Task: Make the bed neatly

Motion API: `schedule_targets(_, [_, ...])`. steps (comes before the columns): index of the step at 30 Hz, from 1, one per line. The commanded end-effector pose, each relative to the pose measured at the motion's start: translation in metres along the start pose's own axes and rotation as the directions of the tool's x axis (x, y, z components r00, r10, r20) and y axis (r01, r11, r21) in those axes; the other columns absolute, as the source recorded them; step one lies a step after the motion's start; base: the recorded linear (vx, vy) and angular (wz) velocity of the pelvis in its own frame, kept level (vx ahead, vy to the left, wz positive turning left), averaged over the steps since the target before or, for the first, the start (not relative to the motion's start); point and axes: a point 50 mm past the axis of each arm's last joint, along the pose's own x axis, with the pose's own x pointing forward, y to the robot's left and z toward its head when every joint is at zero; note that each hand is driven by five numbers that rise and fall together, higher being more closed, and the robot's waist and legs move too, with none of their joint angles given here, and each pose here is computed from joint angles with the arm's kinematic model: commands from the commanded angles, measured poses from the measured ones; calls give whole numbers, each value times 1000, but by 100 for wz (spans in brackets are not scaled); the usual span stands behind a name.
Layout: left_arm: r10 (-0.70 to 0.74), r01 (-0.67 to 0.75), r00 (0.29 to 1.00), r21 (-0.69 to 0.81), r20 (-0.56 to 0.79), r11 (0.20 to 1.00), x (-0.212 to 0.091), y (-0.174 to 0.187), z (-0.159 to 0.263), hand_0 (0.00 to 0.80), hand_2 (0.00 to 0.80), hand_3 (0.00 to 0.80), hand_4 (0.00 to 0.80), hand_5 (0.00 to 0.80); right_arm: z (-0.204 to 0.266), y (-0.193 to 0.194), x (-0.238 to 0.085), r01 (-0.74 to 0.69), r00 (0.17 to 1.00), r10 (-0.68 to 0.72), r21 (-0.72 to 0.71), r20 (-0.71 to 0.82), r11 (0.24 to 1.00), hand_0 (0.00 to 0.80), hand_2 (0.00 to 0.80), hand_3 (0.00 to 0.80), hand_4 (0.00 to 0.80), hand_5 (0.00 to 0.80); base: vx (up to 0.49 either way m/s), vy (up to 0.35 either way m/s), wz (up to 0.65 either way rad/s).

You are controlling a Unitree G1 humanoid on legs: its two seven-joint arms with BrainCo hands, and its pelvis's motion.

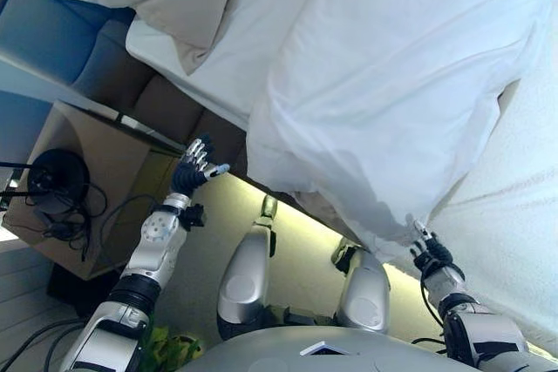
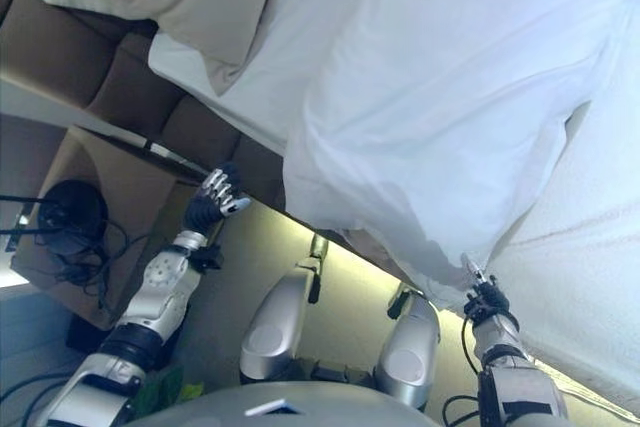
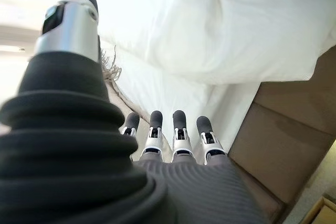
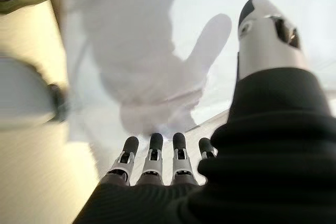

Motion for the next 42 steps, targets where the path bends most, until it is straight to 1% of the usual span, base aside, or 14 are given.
schedule_targets(1, [64, -61, 992, -27, 109, 998, 1, 8, 16, 0, 0, 0, 0, 0, -13, -32, -7, 96, 994, -97, -13, -49, 995, 0, 0, 0, 0, 0, -13, 35, -1])
schedule_targets(7, [101, -96, 988, -45, 113, 994, 1, 14, 16, 0, 0, 0, 0, 0, -16, -55, -12, 129, 988, -133, -48, -84, 990, 0, 0, 0, 0, 0, -25, 32, -2])
schedule_targets(11, [98, -92, 986, -47, 137, 995, 3, 14, 21, 0, 0, 0, 0, 0, -11, -56, -12, 109, 992, -116, -106, -56, 988, 0, 0, 0, 0, 0, -58, -6, -6])
schedule_targets(15, [84, -77, 981, -46, 172, 996, 7, 11, 30, 0, 0, 0, 0, 0, 15, -42, -5, 142, 990, -135, -185, 49, 972, 0, 0, 0, 0, 0, -88, -14, -9])
schedule_targets(18, [71, -64, 979, -42, 193, 997, 10, 7, 36, 0, 0, 0, 0, 0, 38, -31, -2, 167, 982, -144, -205, 124, 964, 0, 0, 0, 0, 0, -93, -17, -4])
schedule_targets(19, [61, -54, 977, -39, 205, 998, 11, 5, 40, 0, 0, 0, 0, 0, 56, -25, 0, 178, 975, -144, -203, 170, 963, 0, 0, 0, 0, 0, -93, -22, -2])
schedule_targets(22, [39, -33, 973, -27, 230, 999, 13, 3, 49, 0, 0, 0, 0, 0, 87, -18, 0, 197, 957, -152, -166, 249, 966, 0, 0, 0, 0, 0, -89, -28, 0])
schedule_targets(25, [25, -18, 968, -28, 250, 999, 14, 3, 56, 0, 0, 0, 0, 0, 109, -15, -2, 195, 944, -149, -132, 295, 972, 0, 0, 0, 0, 0, -58, -25, 2])
schedule_targets(28, [3, 3, 963, -21, 269, 1000, 14, 2, 63, 0, 0, 0, 0, 0, 129, -8, -4, 146, 936, -105, -99, 336, 984, 0, 0, 0, 0, 0, -44, -34, 4])
schedule_targets(32, [-17, 20, 957, -7, 290, 1000, 15, 1, 68, 0, 0, 0, 0, 0, 133, 9, -3, 49, 938, -10, -104, 348, 993, 0, 0, 0, 0, 0, -18, -26, 4])
schedule_targets(39, [-30, 34, 954, -8, 298, 999, 16, 0, 68, 0, 0, 0, 0, 0, 108, 34, 2, -95, 951, 124, -114, 285, 989, 0, 0, 0, 0, 0, 12, 0, 4])
schedule_targets(42, [-39, 46, 955, -16, 294, 999, 18, -5, 67, 0, 0, 0, 0, 0, 93, 49, 4, -147, 954, 178, -142, 240, 979, 0, 0, 0, 0, 0, 44, 34, 3])
